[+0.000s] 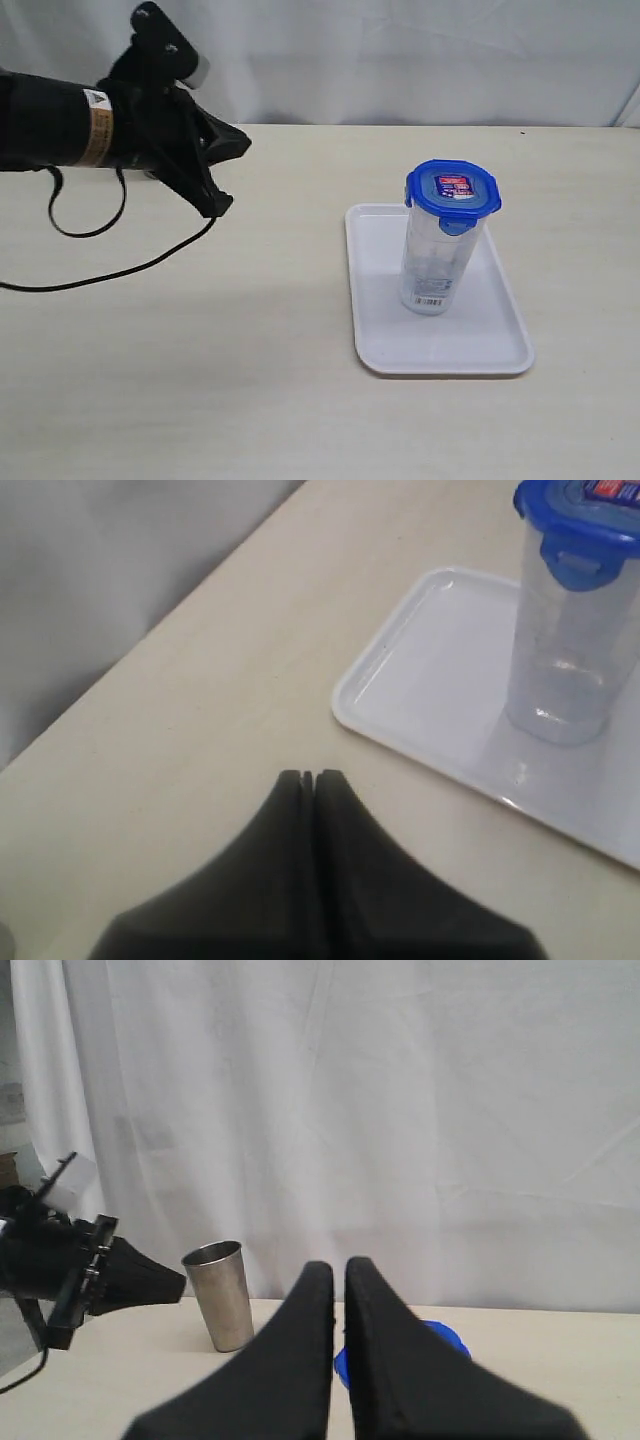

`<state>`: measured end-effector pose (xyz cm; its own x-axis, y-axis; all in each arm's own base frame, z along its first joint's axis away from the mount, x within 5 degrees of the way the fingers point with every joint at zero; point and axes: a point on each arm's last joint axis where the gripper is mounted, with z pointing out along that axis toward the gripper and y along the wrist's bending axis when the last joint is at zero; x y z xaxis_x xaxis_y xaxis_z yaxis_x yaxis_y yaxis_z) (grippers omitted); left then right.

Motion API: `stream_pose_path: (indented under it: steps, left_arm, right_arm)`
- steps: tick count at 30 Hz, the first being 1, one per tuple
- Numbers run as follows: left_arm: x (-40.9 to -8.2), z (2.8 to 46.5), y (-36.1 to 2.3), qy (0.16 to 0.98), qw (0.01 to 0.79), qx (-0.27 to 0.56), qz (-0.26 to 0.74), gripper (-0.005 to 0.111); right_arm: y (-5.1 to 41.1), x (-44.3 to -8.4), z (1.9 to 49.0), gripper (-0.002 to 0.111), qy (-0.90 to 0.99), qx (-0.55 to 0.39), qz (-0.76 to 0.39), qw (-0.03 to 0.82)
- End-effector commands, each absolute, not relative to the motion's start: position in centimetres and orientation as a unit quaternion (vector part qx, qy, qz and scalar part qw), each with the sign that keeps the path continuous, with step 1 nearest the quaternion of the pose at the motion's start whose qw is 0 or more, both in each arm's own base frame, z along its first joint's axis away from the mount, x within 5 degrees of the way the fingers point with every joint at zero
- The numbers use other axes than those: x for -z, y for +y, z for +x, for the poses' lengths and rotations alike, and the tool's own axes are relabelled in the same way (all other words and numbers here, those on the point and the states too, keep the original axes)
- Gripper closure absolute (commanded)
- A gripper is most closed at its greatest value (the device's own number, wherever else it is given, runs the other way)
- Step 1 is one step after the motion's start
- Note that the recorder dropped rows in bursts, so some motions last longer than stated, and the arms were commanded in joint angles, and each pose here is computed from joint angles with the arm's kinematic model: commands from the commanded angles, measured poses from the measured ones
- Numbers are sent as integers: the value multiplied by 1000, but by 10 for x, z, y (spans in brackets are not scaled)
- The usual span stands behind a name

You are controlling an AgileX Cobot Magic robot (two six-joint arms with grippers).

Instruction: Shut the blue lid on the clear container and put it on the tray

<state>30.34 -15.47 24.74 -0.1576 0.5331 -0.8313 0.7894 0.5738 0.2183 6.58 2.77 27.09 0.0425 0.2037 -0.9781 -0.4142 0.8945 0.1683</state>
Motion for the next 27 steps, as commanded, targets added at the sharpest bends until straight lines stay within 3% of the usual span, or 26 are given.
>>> stream_pose_path:
  steps: [1,14,21,27]
  left_arm:
    - [-272,265,-140,741,515,138,408,107]
    - [-335,120,-84,636,672,191,329,107]
    - [-354,15,-45,468,802,184,321,107]
    - [-356,-25,-33,386,844,183,325,107]
  right_arm:
    - [27,-270,65,104,657,-212,-83,719]
    - [27,-270,65,104,657,-212,-83,719]
    - [27,-270,65,104,657,-212,-82,719]
    - [27,-270,65,104,657,-212,-82,719]
